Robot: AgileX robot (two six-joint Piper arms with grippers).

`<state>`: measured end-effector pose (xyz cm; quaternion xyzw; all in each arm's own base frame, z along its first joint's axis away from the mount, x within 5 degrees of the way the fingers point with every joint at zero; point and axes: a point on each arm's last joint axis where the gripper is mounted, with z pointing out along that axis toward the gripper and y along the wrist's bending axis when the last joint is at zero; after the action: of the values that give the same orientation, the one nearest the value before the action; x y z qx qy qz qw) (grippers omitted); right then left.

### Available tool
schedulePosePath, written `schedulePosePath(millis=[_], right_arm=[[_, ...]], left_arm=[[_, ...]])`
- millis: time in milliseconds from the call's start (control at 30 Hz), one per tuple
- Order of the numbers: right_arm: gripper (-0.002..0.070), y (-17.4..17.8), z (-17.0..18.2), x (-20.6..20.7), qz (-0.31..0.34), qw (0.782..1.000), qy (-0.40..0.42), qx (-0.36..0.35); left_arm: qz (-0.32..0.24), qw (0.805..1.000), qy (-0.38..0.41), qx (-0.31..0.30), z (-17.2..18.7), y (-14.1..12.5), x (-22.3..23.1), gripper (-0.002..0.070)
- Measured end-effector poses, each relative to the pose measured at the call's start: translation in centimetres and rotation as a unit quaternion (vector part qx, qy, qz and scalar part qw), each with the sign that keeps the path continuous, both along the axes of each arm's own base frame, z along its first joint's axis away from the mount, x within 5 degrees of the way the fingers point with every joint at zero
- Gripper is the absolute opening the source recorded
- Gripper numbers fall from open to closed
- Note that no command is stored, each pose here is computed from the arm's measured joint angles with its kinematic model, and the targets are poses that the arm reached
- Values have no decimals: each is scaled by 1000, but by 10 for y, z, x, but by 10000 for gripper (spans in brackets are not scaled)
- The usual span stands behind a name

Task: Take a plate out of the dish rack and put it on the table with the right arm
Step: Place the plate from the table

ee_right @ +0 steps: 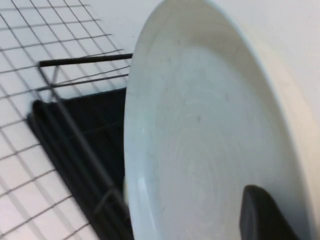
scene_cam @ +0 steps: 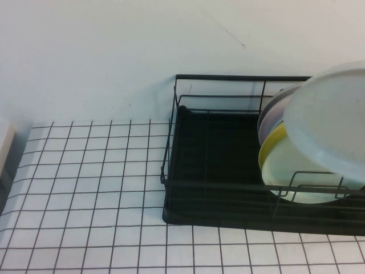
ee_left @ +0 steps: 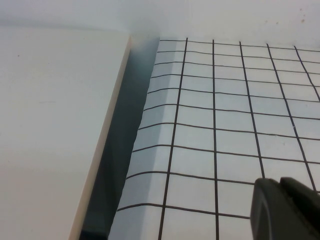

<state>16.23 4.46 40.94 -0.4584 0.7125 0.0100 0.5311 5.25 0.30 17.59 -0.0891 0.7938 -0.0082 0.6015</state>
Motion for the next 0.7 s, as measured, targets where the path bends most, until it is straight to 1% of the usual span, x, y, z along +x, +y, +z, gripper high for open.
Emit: schedulePosePath(millis=[33, 100, 167, 233, 300, 367, 433, 467, 567, 633, 700], right_arm=[[124, 0, 1, -9, -4, 1000, 16, 7], [124, 1, -3, -27, -26, 995, 81, 51], [123, 3, -12, -41, -46, 983, 147, 98], [123, 7, -33, -51, -54, 963, 222, 142], [123, 12, -61, -53, -54, 935, 299, 184], [123, 15, -88, -53, -60, 911, 347, 214], [123, 16, -114, -49, -83, 891, 372, 245], [123, 15, -131, -46, -105, 880, 383, 260], [123, 11, -160, -33, -169, 856, 388, 298], [123, 9, -178, -27, -196, 842, 400, 305], [123, 8, -191, -20, -203, 834, 418, 299]], left_arm=[[0, 1000, 0, 0, 0, 0, 0, -3], [0, 1000, 0, 0, 0, 0, 0, -3], [0, 1000, 0, 0, 0, 0, 0, -3], [0, 1000, 0, 1, 0, 0, 0, -3], [0, 1000, 0, 1, 0, 0, 0, -3], [0, 1000, 0, 1, 0, 0, 0, -3], [0, 1000, 0, 1, 0, 0, 0, -3], [0, 1000, 0, 1, 0, 0, 0, -3], [0, 1000, 0, 1, 0, 0, 0, -3], [0, 1000, 0, 1, 0, 0, 0, -3], [0, 1000, 0, 1, 0, 0, 0, -3]])
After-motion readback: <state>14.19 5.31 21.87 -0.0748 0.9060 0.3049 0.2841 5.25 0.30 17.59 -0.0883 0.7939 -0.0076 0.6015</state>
